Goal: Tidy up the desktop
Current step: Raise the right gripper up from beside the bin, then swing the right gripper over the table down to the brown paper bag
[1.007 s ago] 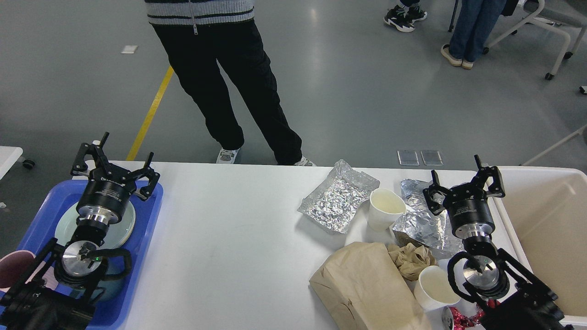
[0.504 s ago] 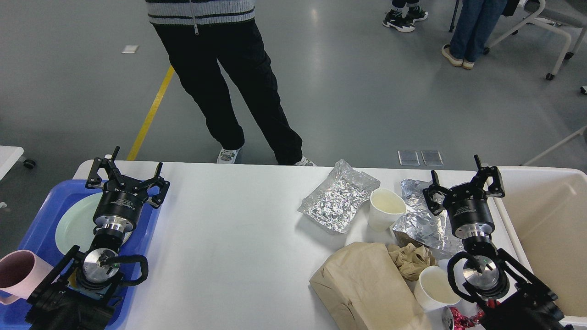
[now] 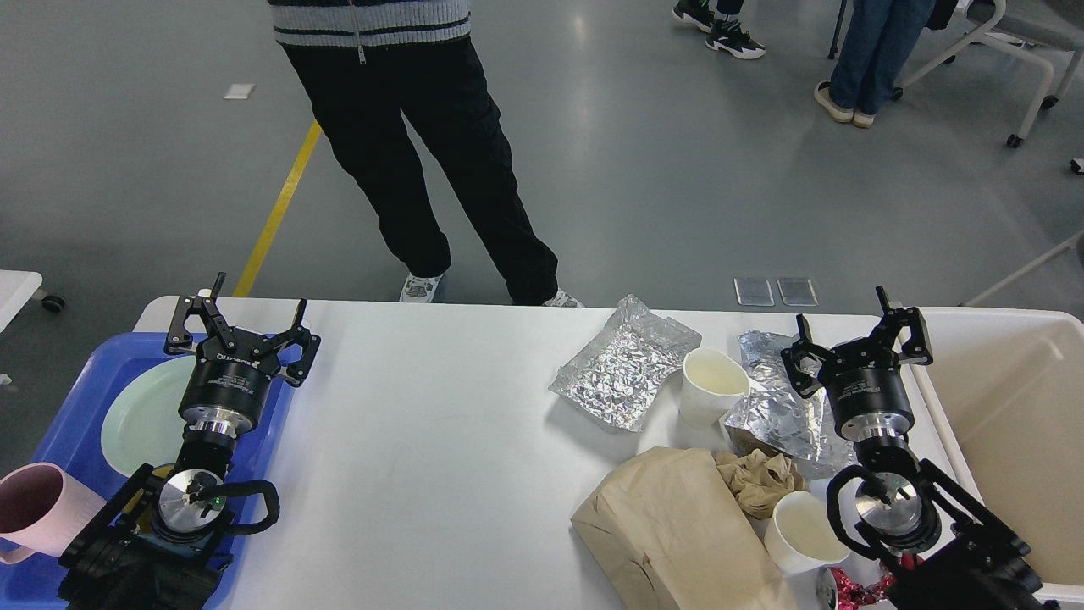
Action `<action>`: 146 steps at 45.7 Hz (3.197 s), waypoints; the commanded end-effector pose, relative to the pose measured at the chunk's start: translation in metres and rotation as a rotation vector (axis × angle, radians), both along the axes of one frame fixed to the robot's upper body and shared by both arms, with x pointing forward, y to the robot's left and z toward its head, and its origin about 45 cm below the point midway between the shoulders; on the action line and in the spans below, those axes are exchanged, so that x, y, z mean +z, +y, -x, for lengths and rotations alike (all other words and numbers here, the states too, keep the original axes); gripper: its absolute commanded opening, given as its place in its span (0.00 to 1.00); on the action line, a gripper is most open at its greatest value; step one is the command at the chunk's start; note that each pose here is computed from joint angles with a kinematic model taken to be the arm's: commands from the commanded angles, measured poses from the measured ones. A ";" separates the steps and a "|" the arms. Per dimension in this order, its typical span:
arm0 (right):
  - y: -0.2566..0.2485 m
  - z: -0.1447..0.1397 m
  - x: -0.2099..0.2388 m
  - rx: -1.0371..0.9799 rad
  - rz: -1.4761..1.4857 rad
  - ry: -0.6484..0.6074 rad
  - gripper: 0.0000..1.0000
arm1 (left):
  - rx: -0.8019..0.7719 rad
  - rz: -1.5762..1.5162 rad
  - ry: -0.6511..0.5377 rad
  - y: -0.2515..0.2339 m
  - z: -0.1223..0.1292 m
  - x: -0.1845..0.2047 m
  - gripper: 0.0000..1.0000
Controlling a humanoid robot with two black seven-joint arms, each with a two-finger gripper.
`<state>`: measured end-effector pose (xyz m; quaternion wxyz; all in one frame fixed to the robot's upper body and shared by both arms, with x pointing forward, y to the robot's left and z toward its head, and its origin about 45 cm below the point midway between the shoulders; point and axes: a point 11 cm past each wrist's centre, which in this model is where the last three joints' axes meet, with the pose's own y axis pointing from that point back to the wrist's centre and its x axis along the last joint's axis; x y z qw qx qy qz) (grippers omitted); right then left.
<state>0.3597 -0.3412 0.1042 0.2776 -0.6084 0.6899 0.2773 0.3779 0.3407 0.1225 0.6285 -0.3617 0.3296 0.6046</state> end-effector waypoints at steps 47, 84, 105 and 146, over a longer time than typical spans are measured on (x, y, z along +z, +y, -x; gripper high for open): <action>-0.003 -0.001 0.002 -0.009 -0.002 -0.006 1.00 | 0.002 0.000 0.000 0.001 -0.001 0.000 0.96; -0.072 0.004 0.018 -0.116 0.063 -0.008 1.00 | 0.001 0.000 -0.001 0.000 -0.001 0.000 0.96; -0.093 -0.002 0.038 -0.003 0.128 0.039 1.00 | 0.002 0.000 0.001 0.001 0.000 0.000 0.96; -0.096 -0.045 0.125 0.497 0.679 0.063 1.00 | 0.002 0.000 0.001 0.001 0.000 0.000 0.96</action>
